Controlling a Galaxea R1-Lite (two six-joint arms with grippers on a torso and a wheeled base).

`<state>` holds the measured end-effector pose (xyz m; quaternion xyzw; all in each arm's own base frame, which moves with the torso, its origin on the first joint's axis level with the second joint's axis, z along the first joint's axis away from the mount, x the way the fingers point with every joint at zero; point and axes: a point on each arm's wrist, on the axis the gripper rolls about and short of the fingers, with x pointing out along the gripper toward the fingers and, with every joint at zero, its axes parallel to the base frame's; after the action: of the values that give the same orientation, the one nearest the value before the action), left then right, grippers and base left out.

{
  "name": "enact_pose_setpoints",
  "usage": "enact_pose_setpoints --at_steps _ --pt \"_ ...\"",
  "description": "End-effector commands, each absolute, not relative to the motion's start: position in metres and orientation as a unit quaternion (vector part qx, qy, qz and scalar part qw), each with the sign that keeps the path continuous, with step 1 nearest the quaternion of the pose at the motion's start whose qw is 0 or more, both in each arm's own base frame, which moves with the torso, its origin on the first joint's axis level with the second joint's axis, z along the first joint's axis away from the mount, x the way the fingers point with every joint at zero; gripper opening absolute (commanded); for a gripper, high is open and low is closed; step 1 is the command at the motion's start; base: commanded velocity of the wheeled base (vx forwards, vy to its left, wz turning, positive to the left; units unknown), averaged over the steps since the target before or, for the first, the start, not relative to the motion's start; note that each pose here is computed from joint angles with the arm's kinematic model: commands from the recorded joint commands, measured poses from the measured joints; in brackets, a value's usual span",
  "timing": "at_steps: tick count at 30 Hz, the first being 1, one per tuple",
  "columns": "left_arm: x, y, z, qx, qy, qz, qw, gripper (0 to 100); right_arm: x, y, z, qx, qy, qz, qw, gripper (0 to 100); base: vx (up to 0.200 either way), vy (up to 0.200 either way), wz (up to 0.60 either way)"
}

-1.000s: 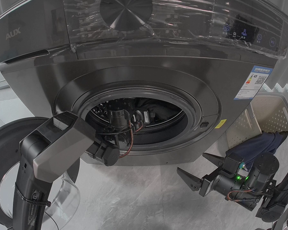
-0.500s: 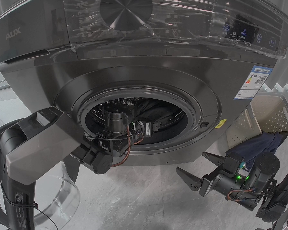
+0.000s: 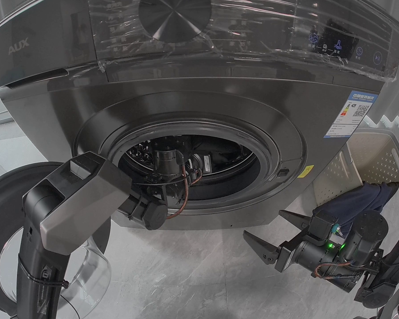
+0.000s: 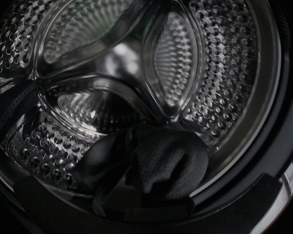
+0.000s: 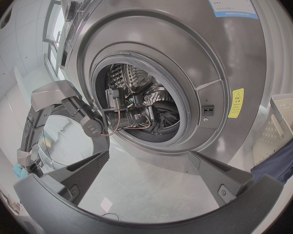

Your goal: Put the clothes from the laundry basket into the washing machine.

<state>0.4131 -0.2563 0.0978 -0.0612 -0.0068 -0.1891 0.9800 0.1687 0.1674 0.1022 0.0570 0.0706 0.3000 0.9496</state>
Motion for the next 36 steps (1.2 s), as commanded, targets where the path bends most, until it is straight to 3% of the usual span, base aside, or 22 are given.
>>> enact_pose_setpoints --at_steps 1,4,9,10,16,22,36 --pt "0.448 -0.255 0.091 -0.082 -0.054 -0.14 0.985 0 0.169 0.168 0.102 0.057 0.07 0.3 0.949 100 0.0 0.0 0.0" --pt "0.461 -0.25 0.099 -0.095 -0.085 -0.123 0.984 0 0.169 0.168 0.102 0.057 0.071 0.301 0.949 100 0.0 0.0 0.0" --pt "0.462 -0.25 0.099 -0.095 -0.084 -0.122 0.984 0 0.169 0.168 0.101 0.056 0.072 0.301 0.949 100 0.0 0.0 0.0" --pt "0.459 -0.251 0.097 -0.094 -0.08 -0.124 0.985 100 0.169 0.168 0.101 0.056 0.072 0.301 0.949 100 0.0 0.0 0.0" --pt "0.433 -0.246 0.097 -0.071 -0.03 -0.141 0.987 100 0.169 0.168 0.102 0.057 0.071 0.301 0.949 100 0.0 0.0 0.0" --pt "0.384 -0.241 0.111 -0.05 0.029 -0.208 0.976 100 0.169 0.168 0.102 0.057 0.071 0.301 0.949 100 0.0 0.0 0.0" --pt "0.368 -0.248 0.115 -0.062 0.028 -0.236 0.969 100 0.169 0.169 0.104 0.059 0.067 0.301 0.949 100 0.0 0.0 0.0"
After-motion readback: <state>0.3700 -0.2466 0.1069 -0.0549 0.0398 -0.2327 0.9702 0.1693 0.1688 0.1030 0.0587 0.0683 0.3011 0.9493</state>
